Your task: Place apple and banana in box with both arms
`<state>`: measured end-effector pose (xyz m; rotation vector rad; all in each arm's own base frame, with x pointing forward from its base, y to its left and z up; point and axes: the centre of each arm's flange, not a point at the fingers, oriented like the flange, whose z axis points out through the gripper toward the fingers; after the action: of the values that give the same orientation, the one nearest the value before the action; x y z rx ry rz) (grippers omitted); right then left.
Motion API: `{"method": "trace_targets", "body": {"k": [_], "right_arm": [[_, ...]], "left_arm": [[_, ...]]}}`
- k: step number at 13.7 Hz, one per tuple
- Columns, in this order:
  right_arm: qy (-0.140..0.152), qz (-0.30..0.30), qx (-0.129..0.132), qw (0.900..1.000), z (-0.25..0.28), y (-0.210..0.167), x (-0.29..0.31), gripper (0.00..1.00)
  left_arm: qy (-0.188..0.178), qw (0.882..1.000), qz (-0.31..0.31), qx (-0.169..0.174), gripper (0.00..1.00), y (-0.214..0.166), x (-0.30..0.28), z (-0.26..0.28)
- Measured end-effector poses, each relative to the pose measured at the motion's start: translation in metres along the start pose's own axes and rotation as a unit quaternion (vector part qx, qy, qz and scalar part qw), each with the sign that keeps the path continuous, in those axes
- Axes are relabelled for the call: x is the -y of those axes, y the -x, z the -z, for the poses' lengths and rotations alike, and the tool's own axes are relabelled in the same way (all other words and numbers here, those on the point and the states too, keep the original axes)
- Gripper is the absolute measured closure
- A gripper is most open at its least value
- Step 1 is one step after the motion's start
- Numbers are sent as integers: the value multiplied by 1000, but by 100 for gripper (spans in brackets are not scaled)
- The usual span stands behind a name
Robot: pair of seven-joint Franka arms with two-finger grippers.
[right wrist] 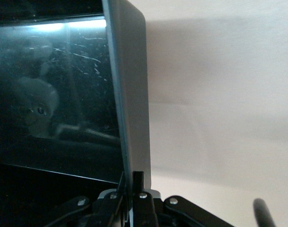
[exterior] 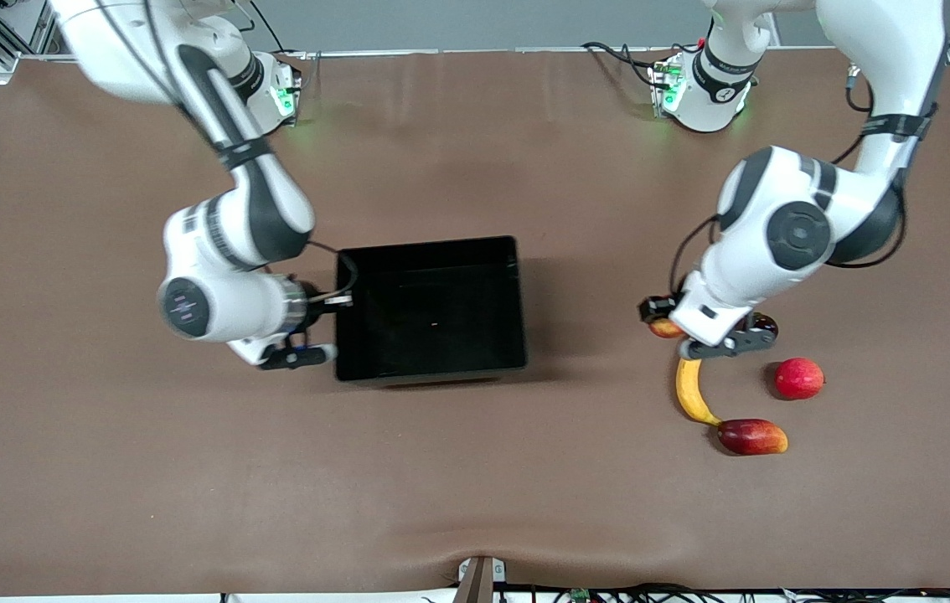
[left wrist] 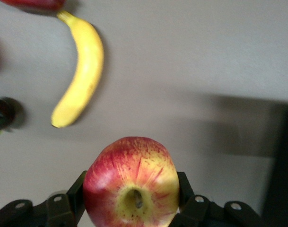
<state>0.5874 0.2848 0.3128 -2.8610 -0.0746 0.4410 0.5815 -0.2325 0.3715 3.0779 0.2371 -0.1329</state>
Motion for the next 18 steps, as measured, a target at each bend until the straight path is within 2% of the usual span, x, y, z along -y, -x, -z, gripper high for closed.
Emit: {"method": "trace_targets", "body": {"k": [5,6,8,9,11,13,14,17,18], "right_arm": [[16,-34,-30,999,-81,26,99,94],[19,-41,-35,998,-103,28,108,94],[14,-55,-44,997,-112,28,119,94],[14,-57,-47,997,-115,27,120,90],[16,-46,-56,997,-115,28,127,70],[16,-39,-62,997,-93,24,134,46],[19,-42,-52,998,-73,20,131,37],[29,-66,6,997,15,10,100,6],[27,-76,15,997,45,7,83,0]], "left_arm": [[-4,1000,6,5,24,28,-41,-7],[-5,1000,9,5,24,33,-48,-8],[-5,1000,21,7,24,42,-63,-16],[-3,1000,29,8,24,46,-70,-24],[-9,999,37,8,24,52,-82,-47],[-25,998,54,4,24,56,-91,-72],[-26,998,62,3,24,58,-96,-84],[-25,996,85,12,24,71,-114,-118],[-28,995,90,15,24,74,-118,-129]]}}
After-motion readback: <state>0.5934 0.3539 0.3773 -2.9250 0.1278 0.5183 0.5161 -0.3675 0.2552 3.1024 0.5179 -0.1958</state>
